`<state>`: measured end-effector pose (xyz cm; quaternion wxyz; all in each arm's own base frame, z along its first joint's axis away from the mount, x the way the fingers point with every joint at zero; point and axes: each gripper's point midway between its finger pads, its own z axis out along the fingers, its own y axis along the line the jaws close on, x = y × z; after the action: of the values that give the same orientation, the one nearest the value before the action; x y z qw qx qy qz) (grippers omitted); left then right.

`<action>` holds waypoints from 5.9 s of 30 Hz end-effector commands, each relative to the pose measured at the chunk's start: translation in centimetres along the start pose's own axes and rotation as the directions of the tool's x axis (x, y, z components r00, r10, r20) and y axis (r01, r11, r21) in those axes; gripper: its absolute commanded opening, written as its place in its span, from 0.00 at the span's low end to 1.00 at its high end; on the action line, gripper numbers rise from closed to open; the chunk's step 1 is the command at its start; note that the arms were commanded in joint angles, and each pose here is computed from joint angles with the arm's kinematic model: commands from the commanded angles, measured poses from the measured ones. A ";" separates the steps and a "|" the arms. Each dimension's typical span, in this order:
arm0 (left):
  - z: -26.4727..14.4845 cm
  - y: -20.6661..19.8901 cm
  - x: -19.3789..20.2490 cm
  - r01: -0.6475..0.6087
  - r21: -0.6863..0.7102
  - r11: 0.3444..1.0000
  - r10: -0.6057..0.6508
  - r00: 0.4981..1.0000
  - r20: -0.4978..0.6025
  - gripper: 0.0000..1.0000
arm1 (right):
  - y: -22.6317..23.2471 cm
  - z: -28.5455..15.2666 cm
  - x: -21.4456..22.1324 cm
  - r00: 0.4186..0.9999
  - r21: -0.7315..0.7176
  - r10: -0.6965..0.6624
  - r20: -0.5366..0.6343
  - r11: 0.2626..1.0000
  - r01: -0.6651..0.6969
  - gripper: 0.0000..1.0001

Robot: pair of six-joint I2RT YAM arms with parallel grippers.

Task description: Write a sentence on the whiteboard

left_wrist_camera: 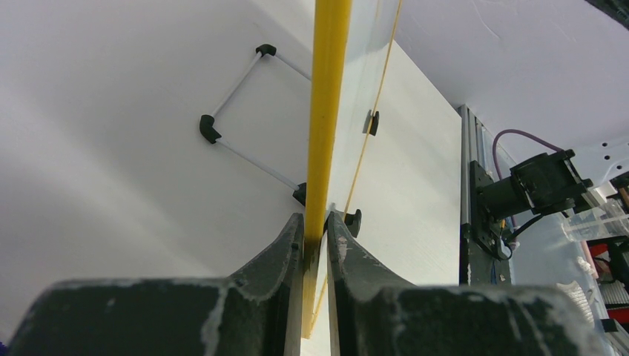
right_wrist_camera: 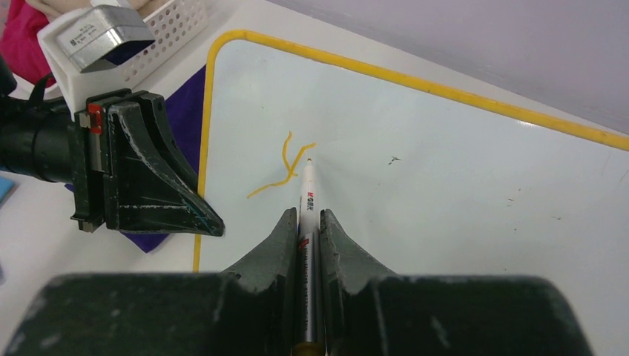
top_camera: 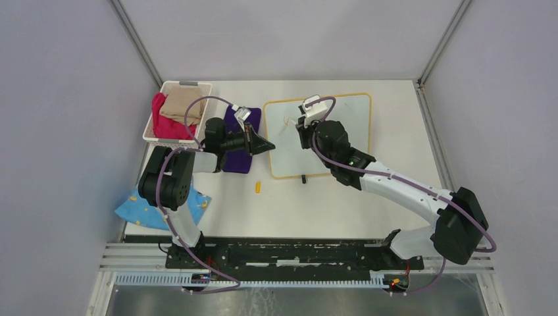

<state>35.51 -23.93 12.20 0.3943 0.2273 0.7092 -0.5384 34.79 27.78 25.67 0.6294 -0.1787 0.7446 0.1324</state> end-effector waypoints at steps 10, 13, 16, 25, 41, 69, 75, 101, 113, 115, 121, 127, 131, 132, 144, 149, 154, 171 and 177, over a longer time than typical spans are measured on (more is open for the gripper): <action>0.0 0.5 -0.2 -0.053 -0.033 0.998 0.053 0.999 -0.004 0.02 | -0.3 0.9 -1.7 1.000 0.037 -0.019 0.025 0.999 0.018 0.00; 0.0 0.5 -0.2 -0.052 -0.033 0.998 0.052 0.999 -0.004 0.02 | -0.2 1.1 -1.4 1.000 0.032 -0.024 0.013 0.999 0.023 0.00; 0.0 0.5 -0.3 -0.056 -0.032 0.998 0.056 0.998 -0.003 0.02 | -0.1 1.2 -1.0 1.000 0.029 -0.026 0.003 0.999 0.026 0.00; 0.0 0.5 -0.3 -0.057 -0.033 0.998 0.057 0.998 -0.004 0.02 | -0.5 0.7 0.8 0.998 0.033 -0.044 -0.040 0.998 0.045 0.00; 0.0 0.5 -0.3 -0.058 -0.033 0.998 0.058 0.998 -0.004 0.02 | -0.8 0.1 1.7 0.995 0.035 -0.067 -0.073 0.997 0.069 0.00; 0.2 0.4 0.0 -0.064 -0.034 0.997 0.063 0.998 -0.021 0.02 | -1.9 0.3 -1.4 0.998 0.089 -0.059 -0.017 0.994 0.060 0.00; 0.3 0.4 0.1 -0.064 -0.035 0.997 0.063 0.998 -0.023 0.02 | -1.6 0.5 -1.5 0.998 0.072 -0.056 -0.012 0.996 0.056 0.00; 0.3 0.5 0.2 -0.066 -0.039 0.997 0.065 0.997 -0.030 0.02 | -1.0 -0.5 -2.0 1.000 0.027 -0.024 0.018 0.999 0.024 0.00; 0.3 0.4 0.3 -0.072 -0.040 0.997 0.071 0.997 -0.036 0.02 | -2.2 -1.0 -2.3 0.999 0.056 -0.027 0.028 0.998 0.026 0.00; 0.4 0.4 0.4 -0.074 -0.041 0.996 0.072 0.997 -0.042 0.02 | -2.1 -0.8 -2.2 0.999 0.052 -0.027 0.023 0.998 0.026 0.00; 0.4 0.3 0.3 -0.075 -0.039 0.996 0.074 0.996 -0.042 0.02 | -1.9 -0.2 -1.8 1.000 0.051 -0.023 0.013 0.998 0.022 0.00; 0.4 0.3 0.3 -0.076 -0.039 0.996 0.074 0.996 -0.042 0.02 | -2.1 0.2 -0.9 1.000 0.059 -0.026 -0.010 0.998 0.027 0.00; 0.4 0.4 0.3 -0.075 -0.040 0.996 0.073 0.996 -0.042 0.02 | -2.4 0.1 0.0 0.999 0.069 -0.029 -0.029 0.997 0.031 0.00; 0.4 0.4 0.4 -0.074 -0.041 0.996 0.072 0.996 -0.043 0.02 | -2.5 0.0 0.2 0.999 0.071 -0.029 -0.034 0.997 0.031 0.00; 0.4 0.3 0.4 -0.074 -0.040 0.996 0.073 0.996 -0.044 0.02 | -2.8 -0.6 2.8 0.996 0.078 -0.034 -0.083 0.996 0.041 0.00; 0.4 0.4 0.4 -0.075 -0.041 0.996 0.073 0.996 -0.045 0.02 | -3.4 -1.0 3.1 0.995 0.099 -0.037 -0.090 0.994 0.046 0.00; 0.4 0.3 0.4 -0.077 -0.041 0.996 0.075 0.996 -0.043 0.02 | -4.5 -1.3 3.1 0.995 0.129 -0.033 -0.089 0.991 0.045 0.00; 0.6 0.2 0.8 -0.083 -0.040 0.996 0.081 0.995 -0.061 0.02 | -4.9 -0.5 0.4 0.998 0.140 -0.025 -0.049 0.990 0.032 0.00; 0.6 0.2 0.8 -0.082 -0.040 0.996 0.080 0.995 -0.062 0.02 | -4.9 -0.2 -0.3 0.999 0.142 -0.024 -0.038 0.989 0.029 0.00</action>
<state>34.79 -24.70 11.98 0.3825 0.2505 0.7160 -0.5276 35.68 23.83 24.11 0.6102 -0.1643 0.7709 0.0801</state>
